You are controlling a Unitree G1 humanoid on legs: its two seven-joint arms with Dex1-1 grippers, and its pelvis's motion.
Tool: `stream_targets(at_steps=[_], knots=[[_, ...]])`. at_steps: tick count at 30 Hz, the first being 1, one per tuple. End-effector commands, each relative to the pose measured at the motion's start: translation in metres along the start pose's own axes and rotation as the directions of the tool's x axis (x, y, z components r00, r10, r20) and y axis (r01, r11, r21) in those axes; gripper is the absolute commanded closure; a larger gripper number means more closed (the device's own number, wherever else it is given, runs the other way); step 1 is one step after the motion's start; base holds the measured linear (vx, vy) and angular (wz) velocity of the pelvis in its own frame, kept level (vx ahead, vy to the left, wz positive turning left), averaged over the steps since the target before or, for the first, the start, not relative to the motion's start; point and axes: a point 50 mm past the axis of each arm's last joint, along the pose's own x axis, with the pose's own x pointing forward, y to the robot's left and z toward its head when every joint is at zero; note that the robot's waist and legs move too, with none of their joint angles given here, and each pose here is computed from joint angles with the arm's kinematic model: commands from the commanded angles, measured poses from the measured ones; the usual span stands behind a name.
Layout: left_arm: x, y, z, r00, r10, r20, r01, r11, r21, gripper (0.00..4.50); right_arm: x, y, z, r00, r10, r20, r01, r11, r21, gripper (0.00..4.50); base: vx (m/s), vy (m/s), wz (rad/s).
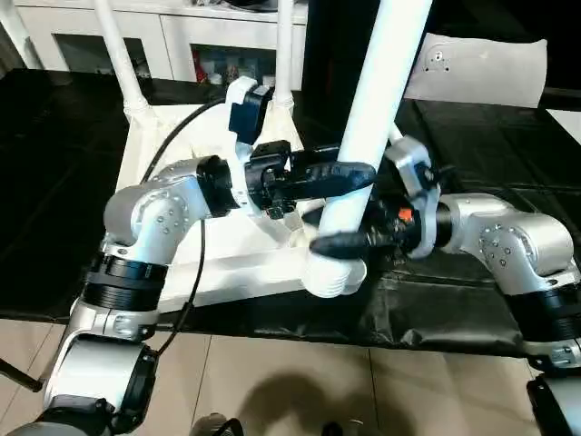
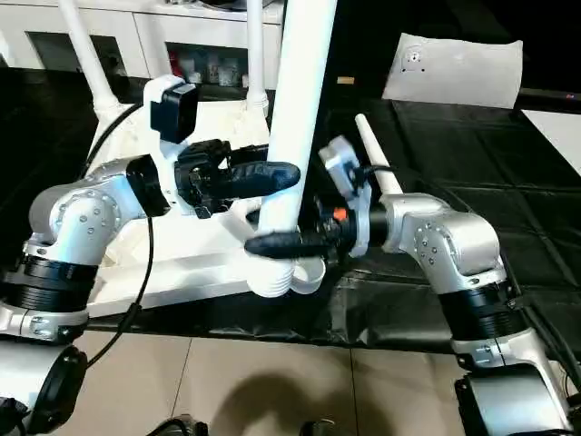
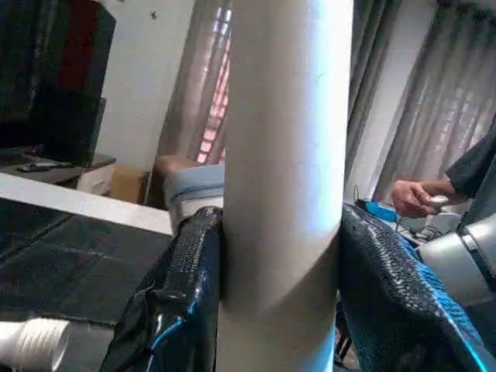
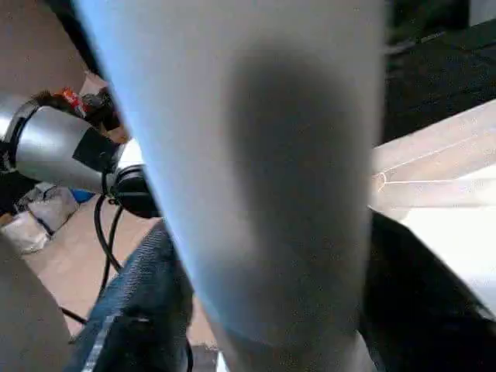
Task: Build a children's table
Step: Pick table leg
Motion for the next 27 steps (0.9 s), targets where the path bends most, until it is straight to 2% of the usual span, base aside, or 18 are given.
stream_targets(at_steps=[1, 7, 16, 21, 23, 25, 27], knots=[[0.006, 0.000, 0.009, 1.000, -0.013, -0.014, 0.013, 0.999, 0.045, 2.64, 0.000, 0.002, 0.001, 1.000, 0.017, -0.024, -0.017, 1.000, -0.024, 1.91, 0.000, 0.000, 0.00], [0.006, 0.002, 0.010, 1.000, -0.002, -0.008, 0.002, 0.999, 0.052, 2.65, 0.000, 0.000, 0.002, 1.000, 0.008, -0.018, -0.009, 0.999, -0.033, 2.44, 0.000, 0.000, 0.00], [0.003, 0.007, 0.009, 0.997, 0.078, -0.025, -0.076, 0.993, 0.096, 2.65, 0.001, 0.001, -0.002, 1.000, 0.004, -0.016, -0.005, 1.000, -0.028, 2.56, 0.000, 0.000, 0.00], [0.006, -0.003, 0.011, 1.000, -0.004, 0.005, 0.004, 0.998, 0.055, 2.65, 0.002, 0.003, -0.005, 1.000, -0.009, 0.010, 0.009, 1.000, -0.003, 2.56, 0.000, 0.000, 0.00], [0.007, -0.006, 0.012, 1.000, -0.016, 0.020, 0.015, 0.998, 0.053, 1.95, 0.003, 0.004, -0.005, 0.999, -0.014, 0.033, 0.014, 1.000, -0.003, 2.56, 0.000, 0.000, 0.00], [0.009, -0.009, 0.013, 0.999, -0.032, 0.039, 0.030, 0.998, 0.051, 1.93, 0.005, 0.003, -0.004, 0.997, -0.033, 0.068, 0.034, 0.999, -0.014, 2.56, 0.000, 0.000, 0.00], [0.011, -0.012, 0.013, 0.997, -0.036, 0.075, 0.032, 0.998, 0.057, 1.69, 0.010, 0.001, -0.005, 0.991, -0.083, 0.108, 0.085, 0.996, -0.016, 2.57, 0.000, 0.000, 0.00]])
